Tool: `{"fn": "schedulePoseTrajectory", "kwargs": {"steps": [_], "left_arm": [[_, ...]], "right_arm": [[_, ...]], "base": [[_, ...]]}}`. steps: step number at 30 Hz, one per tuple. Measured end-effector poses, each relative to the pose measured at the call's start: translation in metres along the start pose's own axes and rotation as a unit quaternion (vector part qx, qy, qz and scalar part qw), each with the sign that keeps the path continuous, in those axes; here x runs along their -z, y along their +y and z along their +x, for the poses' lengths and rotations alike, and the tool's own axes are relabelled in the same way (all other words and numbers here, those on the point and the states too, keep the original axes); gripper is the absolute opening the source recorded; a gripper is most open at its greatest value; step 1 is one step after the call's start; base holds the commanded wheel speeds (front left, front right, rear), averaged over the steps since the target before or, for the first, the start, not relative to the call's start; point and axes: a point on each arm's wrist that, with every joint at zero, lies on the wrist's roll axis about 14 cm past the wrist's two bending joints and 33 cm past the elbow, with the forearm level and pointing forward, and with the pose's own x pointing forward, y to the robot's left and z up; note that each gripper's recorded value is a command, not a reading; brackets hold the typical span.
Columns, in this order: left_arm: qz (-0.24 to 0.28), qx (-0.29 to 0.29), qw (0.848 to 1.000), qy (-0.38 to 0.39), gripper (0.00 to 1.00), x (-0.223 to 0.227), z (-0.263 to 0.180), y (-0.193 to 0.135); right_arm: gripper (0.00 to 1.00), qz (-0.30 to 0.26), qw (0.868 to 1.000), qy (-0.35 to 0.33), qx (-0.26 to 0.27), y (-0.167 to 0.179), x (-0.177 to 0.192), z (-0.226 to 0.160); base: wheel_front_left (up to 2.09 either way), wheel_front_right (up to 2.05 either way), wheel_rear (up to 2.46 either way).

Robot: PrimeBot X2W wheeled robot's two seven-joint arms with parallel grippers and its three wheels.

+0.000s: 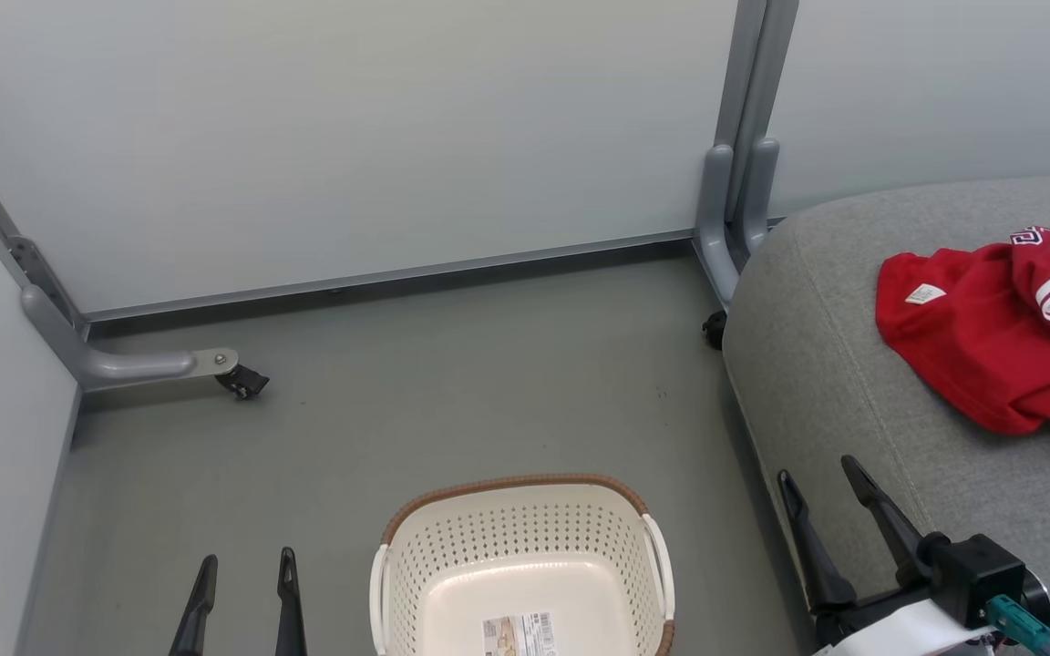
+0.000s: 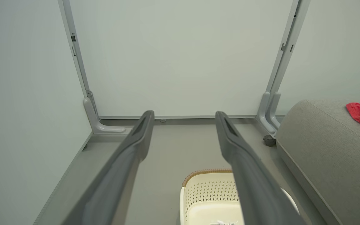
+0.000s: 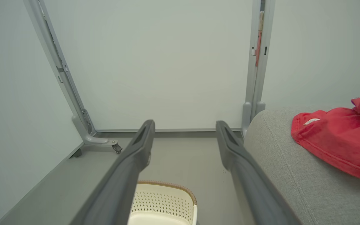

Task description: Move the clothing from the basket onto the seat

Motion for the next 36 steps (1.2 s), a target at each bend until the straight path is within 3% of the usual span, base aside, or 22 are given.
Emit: {"fn": "schedulePoseTrajectory", "kwargs": {"steps": [1, 2, 9, 20, 36], "left_arm": [[0.001, 0.001, 1.000, 0.001, 1.00, 0.001, 0.000, 0.000], [0.001, 0.000, 1.000, 0.004, 0.00, 0.003, -0.001, 0.000], [-0.016, -0.007, 0.999, 0.033, 0.00, 0.019, -0.004, 0.003], [-0.121, -0.029, 0.991, 0.050, 0.00, 0.025, 0.004, 0.010], [-0.246, -0.048, 0.966, 0.057, 0.00, 0.025, 0.021, 0.018]], "right_arm": [[1.00, 0.001, 1.000, 0.000, 0.000, 0.000, 0.000, 0.000], [0.00, 0.002, 1.000, 0.004, 0.000, 0.000, 0.003, 0.000], [0.00, 0.025, 0.999, 0.034, 0.011, -0.001, 0.021, -0.007], [0.00, 0.122, 0.990, 0.043, 0.051, -0.017, 0.026, -0.005], [0.00, 0.241, 0.966, 0.041, 0.091, -0.034, 0.028, 0.002]], "base": [[0.00, 0.00, 0.00], [0.00, 0.00, 0.00], [0.00, 0.00, 0.00], [0.00, 0.00, 0.00], [0.00, 0.00, 0.00]]}}
